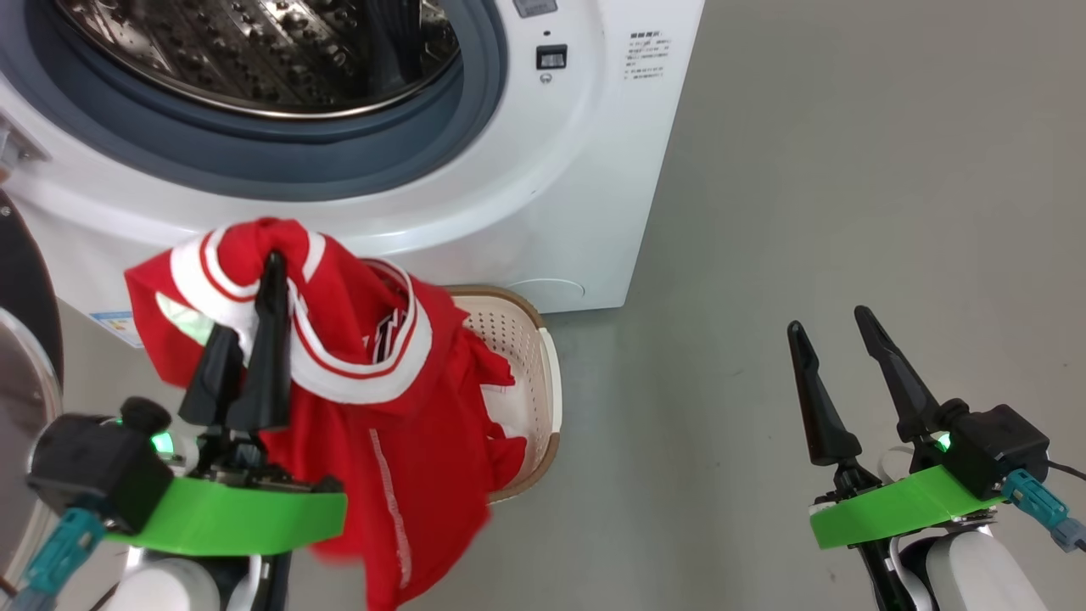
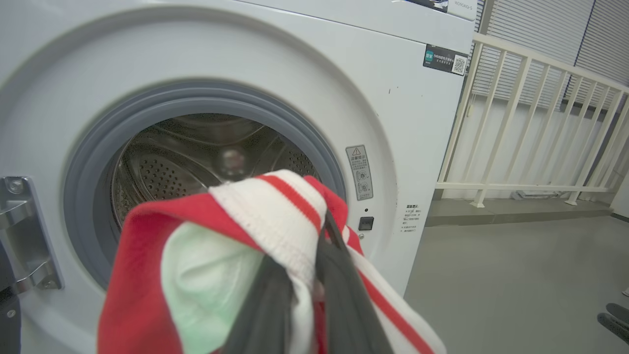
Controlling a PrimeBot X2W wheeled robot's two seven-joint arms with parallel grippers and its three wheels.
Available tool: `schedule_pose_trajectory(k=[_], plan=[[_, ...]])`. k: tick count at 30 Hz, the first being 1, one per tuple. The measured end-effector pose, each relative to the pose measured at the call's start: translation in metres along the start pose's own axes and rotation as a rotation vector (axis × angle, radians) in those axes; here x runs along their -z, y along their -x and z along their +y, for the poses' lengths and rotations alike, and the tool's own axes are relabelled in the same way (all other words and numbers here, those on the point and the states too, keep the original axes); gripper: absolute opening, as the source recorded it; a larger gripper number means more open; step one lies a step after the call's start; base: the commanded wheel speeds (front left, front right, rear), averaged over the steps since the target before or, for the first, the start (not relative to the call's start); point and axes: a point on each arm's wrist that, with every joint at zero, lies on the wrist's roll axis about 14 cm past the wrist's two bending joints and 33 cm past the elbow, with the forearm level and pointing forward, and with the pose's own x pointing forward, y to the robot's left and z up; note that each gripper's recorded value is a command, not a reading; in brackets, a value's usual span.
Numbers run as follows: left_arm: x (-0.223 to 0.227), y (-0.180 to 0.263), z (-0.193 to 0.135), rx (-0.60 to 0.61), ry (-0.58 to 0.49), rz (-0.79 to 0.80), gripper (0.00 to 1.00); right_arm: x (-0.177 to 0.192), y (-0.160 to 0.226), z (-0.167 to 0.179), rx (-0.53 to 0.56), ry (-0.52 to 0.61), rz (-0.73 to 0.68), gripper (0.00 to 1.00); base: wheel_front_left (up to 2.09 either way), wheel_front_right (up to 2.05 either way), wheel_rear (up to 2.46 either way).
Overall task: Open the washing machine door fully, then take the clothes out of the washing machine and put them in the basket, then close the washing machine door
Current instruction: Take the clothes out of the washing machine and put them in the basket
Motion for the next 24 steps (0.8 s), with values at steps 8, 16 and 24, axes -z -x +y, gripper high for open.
schedule_pose_trajectory(k=[8,16,24], plan=[[0.045,0.003,0.000,-0.014,0.020,0.115,0.00,0.011,-0.001,-0.005,0.012,0.000,0.029,1.00,0.00,0.00,0.00],[0.101,0.002,0.003,-0.021,0.055,0.259,0.00,0.031,-0.003,-0.002,0.006,-0.021,0.082,1.00,0.00,0.00,0.00],[0.164,-0.004,0.011,-0.045,0.076,0.410,0.00,0.047,-0.016,0.000,-0.008,-0.031,0.116,1.00,0.00,0.00,0.00]])
